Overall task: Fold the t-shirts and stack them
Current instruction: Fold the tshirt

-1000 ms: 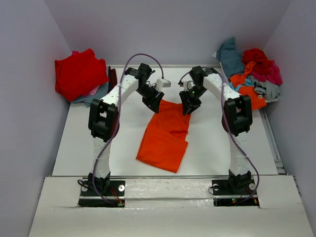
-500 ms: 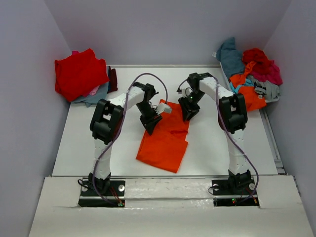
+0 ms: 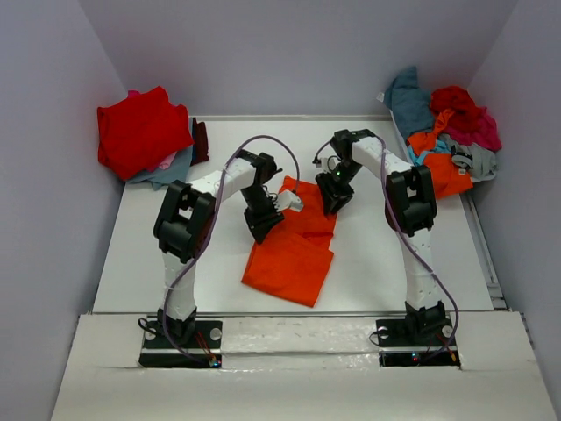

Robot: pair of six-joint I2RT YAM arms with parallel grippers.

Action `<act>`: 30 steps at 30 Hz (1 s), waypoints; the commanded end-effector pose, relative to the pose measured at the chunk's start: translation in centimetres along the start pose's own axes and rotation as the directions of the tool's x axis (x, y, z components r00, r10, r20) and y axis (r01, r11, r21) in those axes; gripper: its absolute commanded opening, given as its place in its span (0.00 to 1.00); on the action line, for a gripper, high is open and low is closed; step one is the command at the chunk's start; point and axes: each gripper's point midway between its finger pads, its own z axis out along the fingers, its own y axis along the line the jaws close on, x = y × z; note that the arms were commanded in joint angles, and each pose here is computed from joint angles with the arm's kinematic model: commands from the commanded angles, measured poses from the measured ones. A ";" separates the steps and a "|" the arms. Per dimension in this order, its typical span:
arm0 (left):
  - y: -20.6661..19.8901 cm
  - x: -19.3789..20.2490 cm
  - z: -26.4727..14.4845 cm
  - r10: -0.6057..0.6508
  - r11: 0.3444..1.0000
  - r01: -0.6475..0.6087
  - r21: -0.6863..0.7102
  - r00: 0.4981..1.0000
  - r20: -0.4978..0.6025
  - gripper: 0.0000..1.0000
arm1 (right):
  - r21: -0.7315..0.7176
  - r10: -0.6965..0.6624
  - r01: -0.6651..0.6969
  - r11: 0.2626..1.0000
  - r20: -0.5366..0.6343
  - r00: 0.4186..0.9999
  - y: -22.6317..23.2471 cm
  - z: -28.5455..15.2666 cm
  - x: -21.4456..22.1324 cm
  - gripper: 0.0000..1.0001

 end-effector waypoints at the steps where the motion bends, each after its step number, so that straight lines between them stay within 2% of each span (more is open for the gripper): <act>1: 0.0 -1.5 -3.2 0.078 0.993 -0.073 -0.089 0.996 0.050 0.45 | 0.039 -0.045 0.044 0.998 0.027 0.999 -0.2 -0.5 -1.0 0.44; 11: 1.0 -4.5 -6.5 0.182 0.946 -0.158 -0.285 0.982 0.060 0.46 | 0.032 -0.029 0.029 0.999 0.005 1.000 -0.8 0.6 -1.1 0.44; 23: -2.7 -7.7 -1.9 0.310 0.936 -0.305 -0.175 0.951 0.006 0.46 | 0.041 -0.034 0.033 0.999 0.021 0.999 -0.9 0.3 -2.2 0.44; 30: -3.6 -7.2 0.9 0.302 0.953 -0.301 -0.042 0.953 0.019 0.46 | 0.040 -0.040 0.038 0.998 0.041 0.998 -0.7 0.1 -2.9 0.44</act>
